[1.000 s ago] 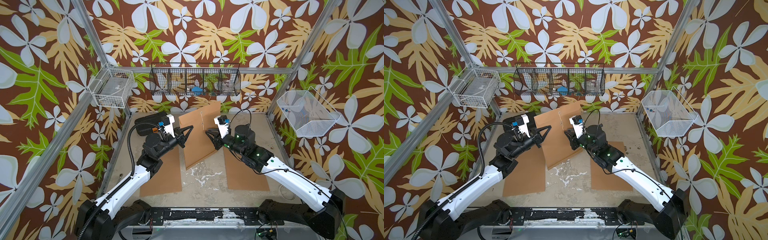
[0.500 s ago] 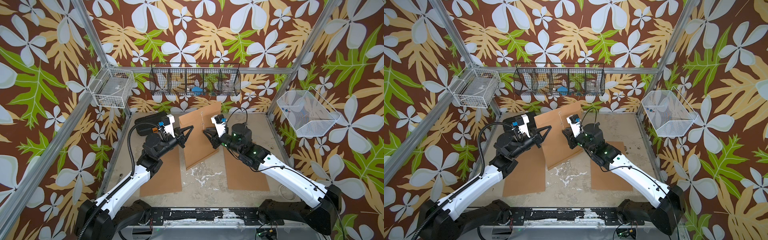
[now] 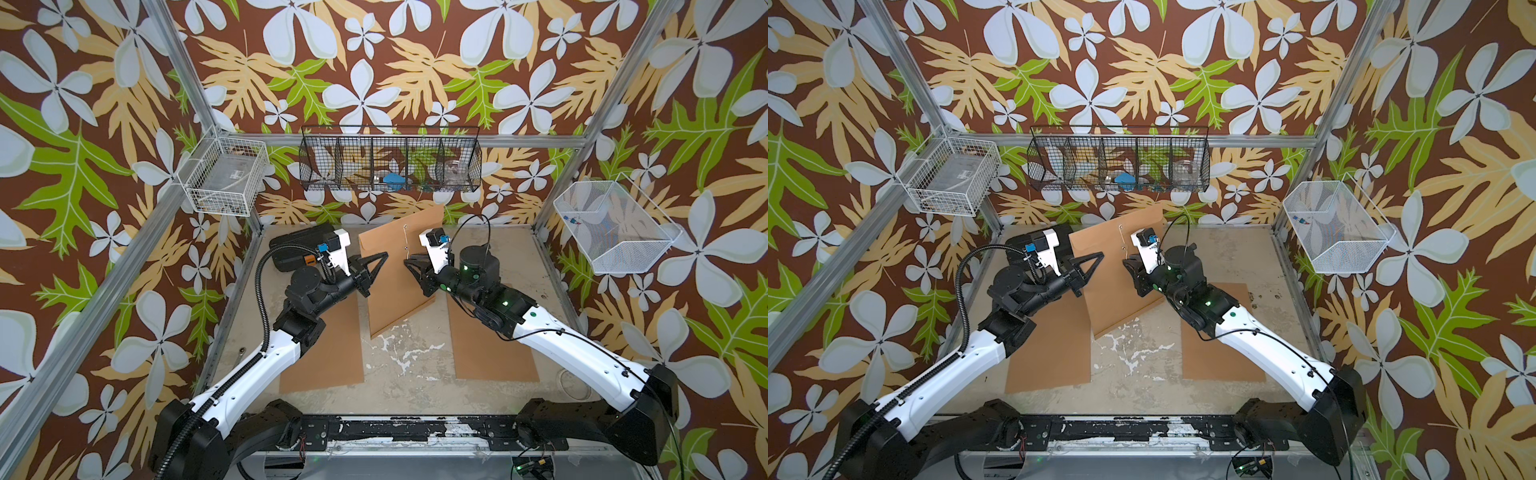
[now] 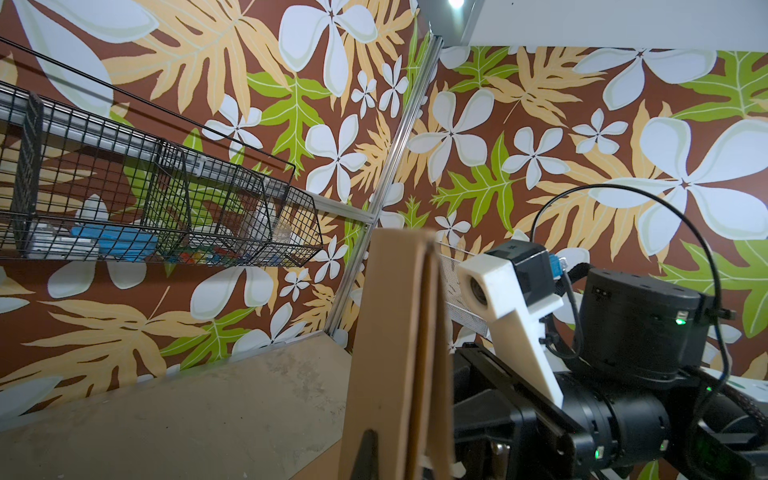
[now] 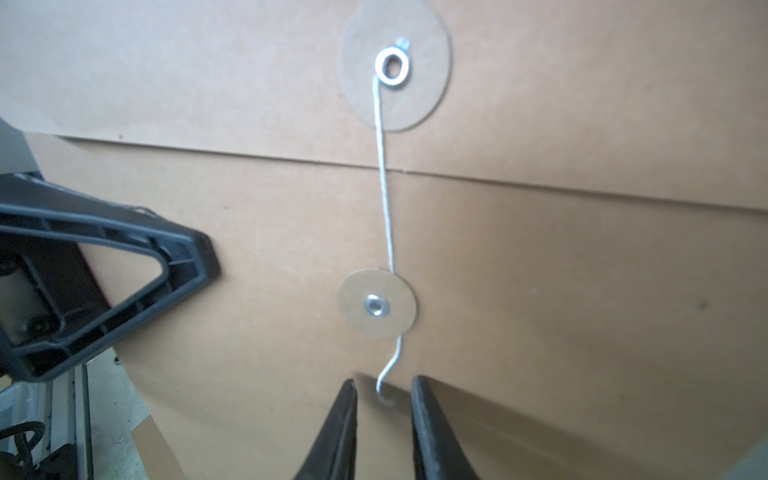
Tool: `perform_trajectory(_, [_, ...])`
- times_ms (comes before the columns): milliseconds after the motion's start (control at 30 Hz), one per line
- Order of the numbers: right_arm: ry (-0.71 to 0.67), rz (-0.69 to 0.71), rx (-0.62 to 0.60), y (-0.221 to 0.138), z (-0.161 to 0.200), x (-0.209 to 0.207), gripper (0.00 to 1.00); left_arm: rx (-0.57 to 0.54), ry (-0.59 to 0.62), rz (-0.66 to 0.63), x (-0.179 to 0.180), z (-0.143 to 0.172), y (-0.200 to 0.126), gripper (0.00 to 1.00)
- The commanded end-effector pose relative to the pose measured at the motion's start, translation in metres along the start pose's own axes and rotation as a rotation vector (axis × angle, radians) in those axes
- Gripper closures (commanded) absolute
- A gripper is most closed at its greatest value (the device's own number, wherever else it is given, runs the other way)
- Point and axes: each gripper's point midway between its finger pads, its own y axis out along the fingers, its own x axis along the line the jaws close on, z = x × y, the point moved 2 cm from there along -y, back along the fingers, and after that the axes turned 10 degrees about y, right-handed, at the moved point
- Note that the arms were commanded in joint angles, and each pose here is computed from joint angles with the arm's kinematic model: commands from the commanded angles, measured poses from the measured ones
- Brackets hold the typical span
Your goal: Open the file bag
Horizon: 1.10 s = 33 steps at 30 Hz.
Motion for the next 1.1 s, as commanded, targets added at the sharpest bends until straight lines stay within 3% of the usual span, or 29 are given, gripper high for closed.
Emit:
perform_trajectory(0, [-0.011,-0.001,-0.034,0.000,-0.009,0.001,0.77,-0.038,0.018,0.023,-0.005,-0.009,-0.001,1.00])
perform_trajectory(233, [-0.002,0.006,-0.034,0.005,-0.008,0.000,0.81,-0.037,0.018,0.027,-0.005,-0.009,0.000,1.00])
perform_trajectory(733, [0.016,0.057,-0.059,0.003,-0.011,-0.008,0.98,-0.042,0.020,0.015,-0.004,-0.009,-0.002,1.00])
perform_trajectory(1067, [0.017,0.090,-0.090,-0.005,-0.020,-0.012,1.00,-0.046,0.019,0.009,-0.004,-0.008,-0.004,1.00])
